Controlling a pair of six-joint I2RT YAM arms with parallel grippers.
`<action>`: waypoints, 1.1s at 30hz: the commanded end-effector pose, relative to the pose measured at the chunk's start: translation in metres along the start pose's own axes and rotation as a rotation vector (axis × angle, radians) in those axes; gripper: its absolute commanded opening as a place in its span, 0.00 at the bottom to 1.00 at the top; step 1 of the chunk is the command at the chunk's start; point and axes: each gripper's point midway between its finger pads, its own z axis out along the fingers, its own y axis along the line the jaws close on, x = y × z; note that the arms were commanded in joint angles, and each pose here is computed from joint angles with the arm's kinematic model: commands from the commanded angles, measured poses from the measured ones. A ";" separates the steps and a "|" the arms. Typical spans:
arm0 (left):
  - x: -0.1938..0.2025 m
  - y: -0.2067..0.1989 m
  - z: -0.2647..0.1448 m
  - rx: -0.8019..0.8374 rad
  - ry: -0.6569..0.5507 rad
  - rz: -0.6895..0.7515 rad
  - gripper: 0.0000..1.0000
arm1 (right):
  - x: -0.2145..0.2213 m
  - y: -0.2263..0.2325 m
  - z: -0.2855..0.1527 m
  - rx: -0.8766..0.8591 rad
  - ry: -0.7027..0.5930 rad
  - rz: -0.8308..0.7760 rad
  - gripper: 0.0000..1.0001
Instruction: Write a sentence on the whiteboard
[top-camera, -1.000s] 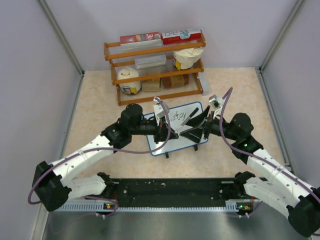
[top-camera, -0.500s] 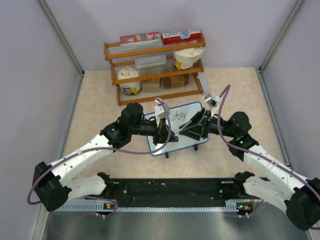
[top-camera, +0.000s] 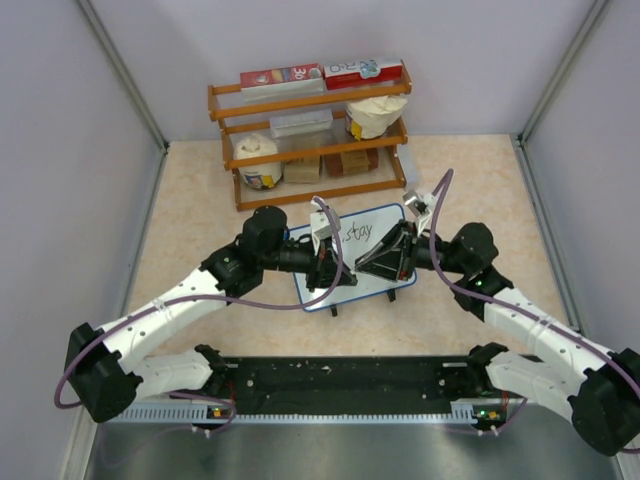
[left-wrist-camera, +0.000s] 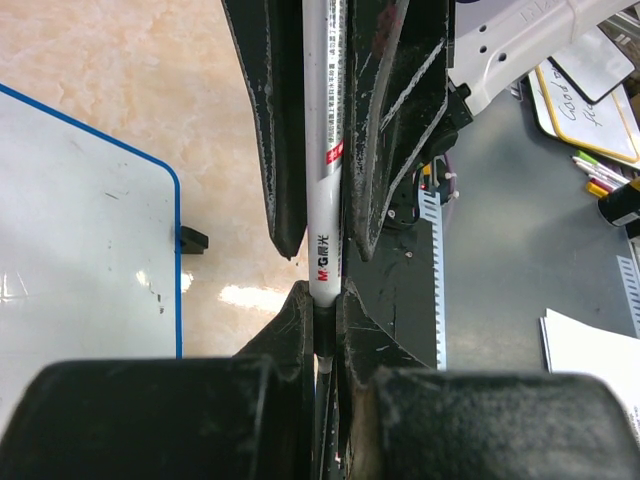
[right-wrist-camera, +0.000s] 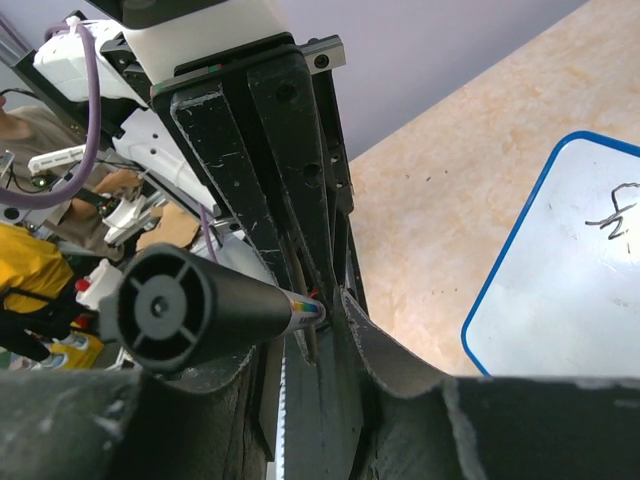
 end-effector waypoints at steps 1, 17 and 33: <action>-0.021 -0.012 0.002 0.047 -0.042 0.055 0.00 | -0.014 0.017 0.005 -0.060 -0.018 -0.064 0.24; -0.015 -0.012 0.003 0.054 -0.028 0.055 0.00 | -0.019 0.018 0.007 -0.065 -0.025 -0.062 0.22; -0.008 0.012 -0.002 -0.105 -0.047 0.003 0.77 | -0.012 -0.002 0.004 0.035 -0.028 -0.092 0.00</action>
